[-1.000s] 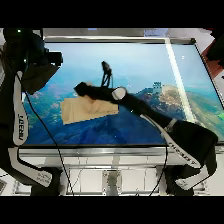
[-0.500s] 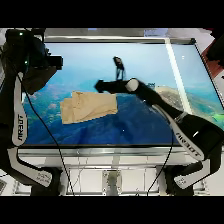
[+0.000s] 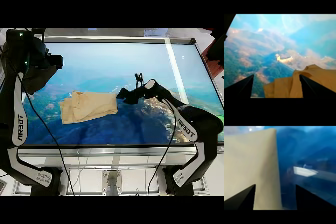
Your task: Fold the shirts.
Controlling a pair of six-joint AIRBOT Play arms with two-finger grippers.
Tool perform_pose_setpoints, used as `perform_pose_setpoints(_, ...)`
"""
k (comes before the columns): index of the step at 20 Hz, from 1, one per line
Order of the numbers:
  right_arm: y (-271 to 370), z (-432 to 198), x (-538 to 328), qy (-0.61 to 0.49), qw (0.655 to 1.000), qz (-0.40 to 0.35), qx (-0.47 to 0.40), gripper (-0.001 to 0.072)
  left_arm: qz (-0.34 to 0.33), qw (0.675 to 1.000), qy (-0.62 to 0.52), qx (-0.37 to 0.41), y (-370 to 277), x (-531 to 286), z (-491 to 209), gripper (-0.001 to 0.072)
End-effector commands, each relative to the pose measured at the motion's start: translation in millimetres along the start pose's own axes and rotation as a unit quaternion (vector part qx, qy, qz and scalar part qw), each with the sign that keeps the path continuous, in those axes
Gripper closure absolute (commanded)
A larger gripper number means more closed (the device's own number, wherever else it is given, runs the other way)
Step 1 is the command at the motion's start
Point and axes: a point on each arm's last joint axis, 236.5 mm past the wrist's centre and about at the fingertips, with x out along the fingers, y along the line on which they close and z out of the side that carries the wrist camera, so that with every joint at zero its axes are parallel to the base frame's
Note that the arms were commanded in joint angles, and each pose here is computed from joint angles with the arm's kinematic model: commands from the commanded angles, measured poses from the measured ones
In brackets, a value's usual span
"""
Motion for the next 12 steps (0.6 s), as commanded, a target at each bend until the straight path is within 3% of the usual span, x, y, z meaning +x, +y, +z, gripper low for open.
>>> perform_pose_setpoints(1,23,4,22,-0.013,0.997,0.070,0.030,0.0157,-0.001,1.000,-0.009,0.010,-1,0,4,0.0062)
perform_pose_setpoints(6,47,-22,44,0.017,0.995,0.092,0.035,0.0175,-0.002,1.000,-0.015,0.010,-1,0,7,0.0062)
perform_pose_setpoints(7,52,-29,46,0.027,0.995,0.096,0.031,0.0273,-0.002,1.000,-0.014,0.010,-1,0,7,0.0062)
perform_pose_setpoints(9,64,-42,45,0.051,0.992,0.114,0.013,0.0679,-0.001,1.000,-0.010,0.010,-1,0,5,0.0063)
perform_pose_setpoints(12,79,-25,21,0.042,0.989,0.142,-0.017,0.0683,-0.001,1.000,-0.006,0.010,0,0,3,0.0063)
